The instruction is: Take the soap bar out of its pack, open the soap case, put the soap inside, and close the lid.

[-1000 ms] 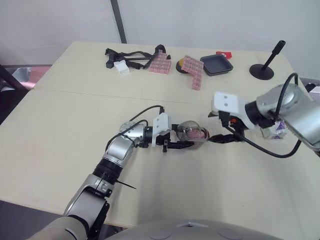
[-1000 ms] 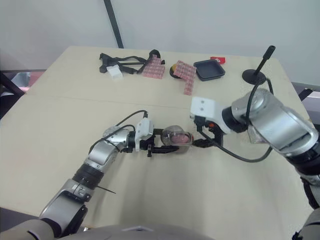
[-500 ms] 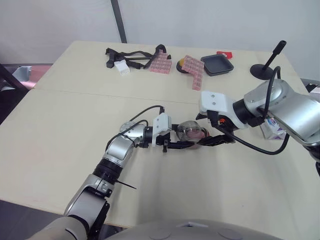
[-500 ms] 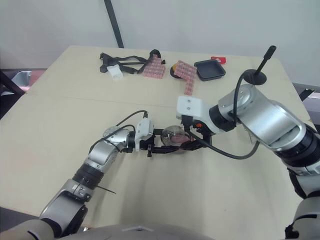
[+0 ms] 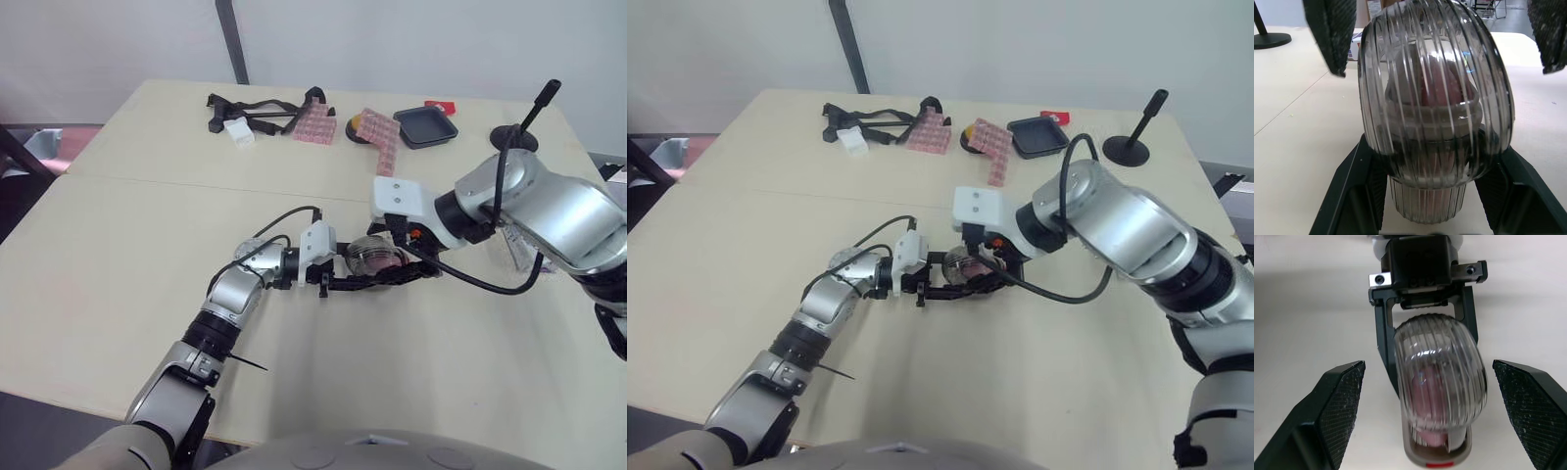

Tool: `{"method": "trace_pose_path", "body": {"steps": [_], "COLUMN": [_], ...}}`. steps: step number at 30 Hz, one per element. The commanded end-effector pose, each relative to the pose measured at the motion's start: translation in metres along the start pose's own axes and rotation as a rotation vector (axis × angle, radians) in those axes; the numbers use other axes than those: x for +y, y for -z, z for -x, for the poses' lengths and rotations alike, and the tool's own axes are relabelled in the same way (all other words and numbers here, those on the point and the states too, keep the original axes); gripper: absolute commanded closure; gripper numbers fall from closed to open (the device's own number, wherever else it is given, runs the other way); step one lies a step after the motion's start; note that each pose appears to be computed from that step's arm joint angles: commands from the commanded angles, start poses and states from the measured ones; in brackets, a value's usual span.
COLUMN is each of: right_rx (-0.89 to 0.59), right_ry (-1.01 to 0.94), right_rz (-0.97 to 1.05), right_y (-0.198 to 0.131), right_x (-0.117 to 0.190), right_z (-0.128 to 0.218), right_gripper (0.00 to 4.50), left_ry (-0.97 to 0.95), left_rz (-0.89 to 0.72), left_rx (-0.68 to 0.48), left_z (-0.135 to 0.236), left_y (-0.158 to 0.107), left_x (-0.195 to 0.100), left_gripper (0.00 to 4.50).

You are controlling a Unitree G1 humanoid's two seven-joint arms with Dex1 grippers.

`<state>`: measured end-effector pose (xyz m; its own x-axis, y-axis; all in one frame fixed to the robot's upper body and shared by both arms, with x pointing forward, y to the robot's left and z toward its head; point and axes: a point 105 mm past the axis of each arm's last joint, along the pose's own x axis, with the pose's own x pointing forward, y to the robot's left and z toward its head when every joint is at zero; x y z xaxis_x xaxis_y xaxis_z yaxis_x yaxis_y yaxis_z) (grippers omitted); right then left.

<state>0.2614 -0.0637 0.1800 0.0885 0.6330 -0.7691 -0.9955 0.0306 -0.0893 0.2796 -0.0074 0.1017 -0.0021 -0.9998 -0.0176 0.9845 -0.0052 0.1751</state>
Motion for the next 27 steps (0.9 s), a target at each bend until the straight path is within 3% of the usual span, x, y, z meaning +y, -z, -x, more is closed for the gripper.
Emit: {"method": "trace_pose_path", "body": {"steps": [1, 7, 14, 16, 27], "right_rx": [-0.009, -0.016, -0.021, -0.023, -0.095], "right_ry": [0.015, 0.011, 0.011, 0.011, 0.061], "right_rz": [0.023, 0.013, 0.008, 0.008, -0.012], "right_y": [-0.005, -0.005, -0.004, -0.004, -0.002], "right_x": [-0.002, -0.002, -0.002, -0.002, -0.006], "right_z": [0.002, 0.0, 0.0, 0.0, 0.015], "right_gripper": [0.02, 0.02, 2.24, 2.52, 2.53], "left_ry": [-0.007, -0.008, -0.007, -0.005, -0.019], "left_rz": [-0.037, -0.034, -0.033, -0.034, -0.023], "left_rx": [-0.036, -0.038, -0.038, -0.037, -0.041], "left_z": [0.0, 0.0, 0.0, 0.0, 0.003], "left_y": [-0.012, -0.011, -0.011, -0.011, -0.011], "left_x": [0.001, 0.001, 0.001, 0.0, 0.002], "left_gripper": [2.57, 2.57, 2.57, 2.57, 2.57]}}
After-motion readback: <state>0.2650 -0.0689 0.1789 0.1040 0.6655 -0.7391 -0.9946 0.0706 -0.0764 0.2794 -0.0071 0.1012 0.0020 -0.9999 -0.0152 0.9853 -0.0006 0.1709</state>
